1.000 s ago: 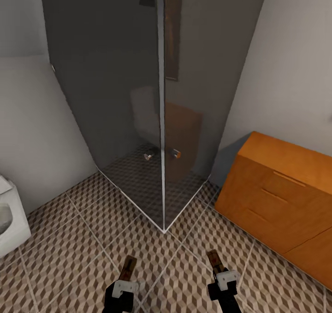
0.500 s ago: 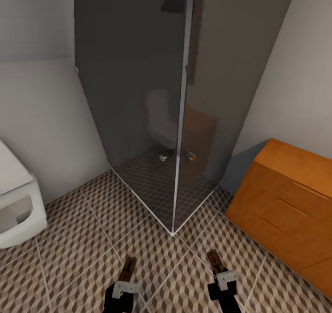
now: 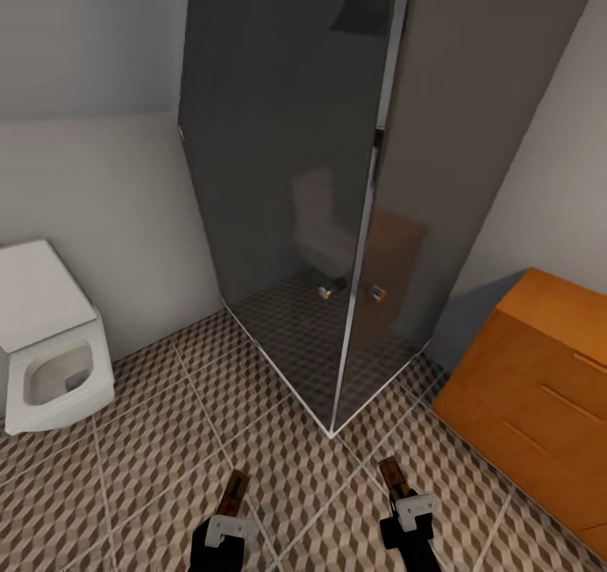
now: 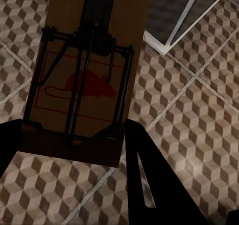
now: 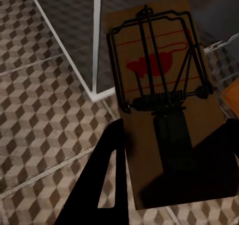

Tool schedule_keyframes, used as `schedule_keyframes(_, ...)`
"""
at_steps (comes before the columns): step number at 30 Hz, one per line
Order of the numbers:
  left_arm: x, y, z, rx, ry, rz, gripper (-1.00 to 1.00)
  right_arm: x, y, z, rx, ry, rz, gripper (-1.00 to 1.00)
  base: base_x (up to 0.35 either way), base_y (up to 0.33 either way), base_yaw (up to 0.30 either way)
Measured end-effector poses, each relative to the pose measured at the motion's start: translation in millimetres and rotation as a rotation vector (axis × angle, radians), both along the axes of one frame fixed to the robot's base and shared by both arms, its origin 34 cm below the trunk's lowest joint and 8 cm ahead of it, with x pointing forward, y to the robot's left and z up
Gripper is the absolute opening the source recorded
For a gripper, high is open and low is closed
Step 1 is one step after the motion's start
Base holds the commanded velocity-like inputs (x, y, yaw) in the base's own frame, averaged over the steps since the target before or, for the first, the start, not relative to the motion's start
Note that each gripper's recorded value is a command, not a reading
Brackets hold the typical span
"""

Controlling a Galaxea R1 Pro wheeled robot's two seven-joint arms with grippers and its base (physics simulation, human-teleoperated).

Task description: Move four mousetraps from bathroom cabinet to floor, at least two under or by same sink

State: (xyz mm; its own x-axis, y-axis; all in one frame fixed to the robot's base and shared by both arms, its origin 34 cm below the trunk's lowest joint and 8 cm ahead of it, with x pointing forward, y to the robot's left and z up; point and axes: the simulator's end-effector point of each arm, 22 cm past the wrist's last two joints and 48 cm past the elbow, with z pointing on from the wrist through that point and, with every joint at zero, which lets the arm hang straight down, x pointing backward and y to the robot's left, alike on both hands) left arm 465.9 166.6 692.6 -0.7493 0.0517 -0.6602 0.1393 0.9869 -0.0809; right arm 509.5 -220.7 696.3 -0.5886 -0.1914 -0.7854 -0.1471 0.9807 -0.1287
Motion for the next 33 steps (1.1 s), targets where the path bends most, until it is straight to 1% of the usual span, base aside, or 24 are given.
schedule_keyframes(33, 12, 0, 14, 0.000, -0.040, 0.000, -1.00, 12, 0, 16, 0.000, -0.039, 0.000, -1.00, 0.000, 0.000, 0.203)
